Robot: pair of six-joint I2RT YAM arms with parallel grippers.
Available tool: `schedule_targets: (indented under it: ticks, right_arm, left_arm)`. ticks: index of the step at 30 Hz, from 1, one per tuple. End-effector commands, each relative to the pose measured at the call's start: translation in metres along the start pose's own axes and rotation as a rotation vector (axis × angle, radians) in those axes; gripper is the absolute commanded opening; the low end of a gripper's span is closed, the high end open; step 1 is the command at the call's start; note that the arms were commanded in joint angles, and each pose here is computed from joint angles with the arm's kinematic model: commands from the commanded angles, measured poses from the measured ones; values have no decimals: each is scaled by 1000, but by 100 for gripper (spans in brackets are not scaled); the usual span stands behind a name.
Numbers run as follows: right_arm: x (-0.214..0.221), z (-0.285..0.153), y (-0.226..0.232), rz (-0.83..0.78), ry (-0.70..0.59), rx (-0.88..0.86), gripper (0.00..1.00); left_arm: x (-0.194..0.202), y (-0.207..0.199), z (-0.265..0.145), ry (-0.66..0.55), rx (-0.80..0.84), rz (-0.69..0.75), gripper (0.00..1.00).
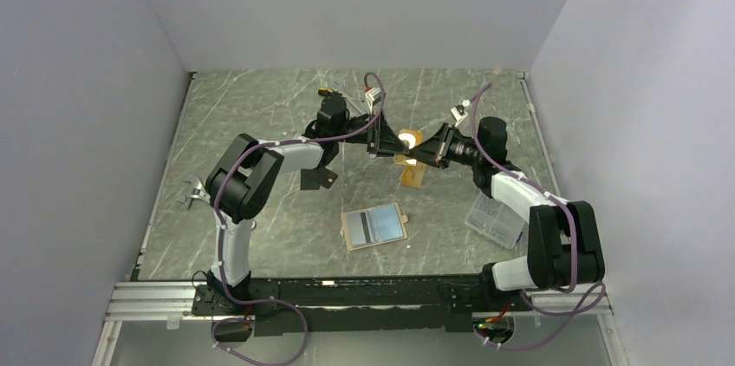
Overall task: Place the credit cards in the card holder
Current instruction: Pick up the credit card from the center of the board.
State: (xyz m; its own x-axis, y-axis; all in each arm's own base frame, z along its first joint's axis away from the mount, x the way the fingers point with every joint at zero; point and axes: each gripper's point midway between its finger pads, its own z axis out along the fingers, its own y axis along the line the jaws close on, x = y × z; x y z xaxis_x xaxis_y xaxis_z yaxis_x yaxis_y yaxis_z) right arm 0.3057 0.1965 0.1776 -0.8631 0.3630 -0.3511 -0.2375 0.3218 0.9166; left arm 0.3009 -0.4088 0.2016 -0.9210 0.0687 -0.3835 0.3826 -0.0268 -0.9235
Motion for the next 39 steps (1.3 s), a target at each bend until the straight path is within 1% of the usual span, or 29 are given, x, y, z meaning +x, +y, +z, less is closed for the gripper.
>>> schedule_targets:
  ticks: [1, 3, 8, 20, 22, 28, 39]
  right_arm:
    - [-27, -6, -29, -3, -142, 149, 4]
    - [-30, -8, -30, -5, -162, 162, 5]
    - [-33, -14, -37, -19, -186, 220, 12]
    - [-38, -28, -48, -16, -248, 295, 16]
    - [-41, -29, -46, -18, -259, 291, 16]
    - [-48, -30, -41, -5, -301, 271, 11]
    - [-53, -31, -42, 14, -349, 273, 6]
  left_arm:
    - [1, -51, 2, 36, 125, 153, 38]
    - [2, -52, 2, 34, 129, 154, 36]
    - [2, -57, 3, 36, 141, 160, 35]
    - [3, -58, 3, 41, 146, 154, 34]
    - [5, -58, 5, 47, 147, 151, 36]
    - [8, -57, 8, 64, 140, 146, 43]
    - [9, -55, 9, 74, 132, 149, 54]
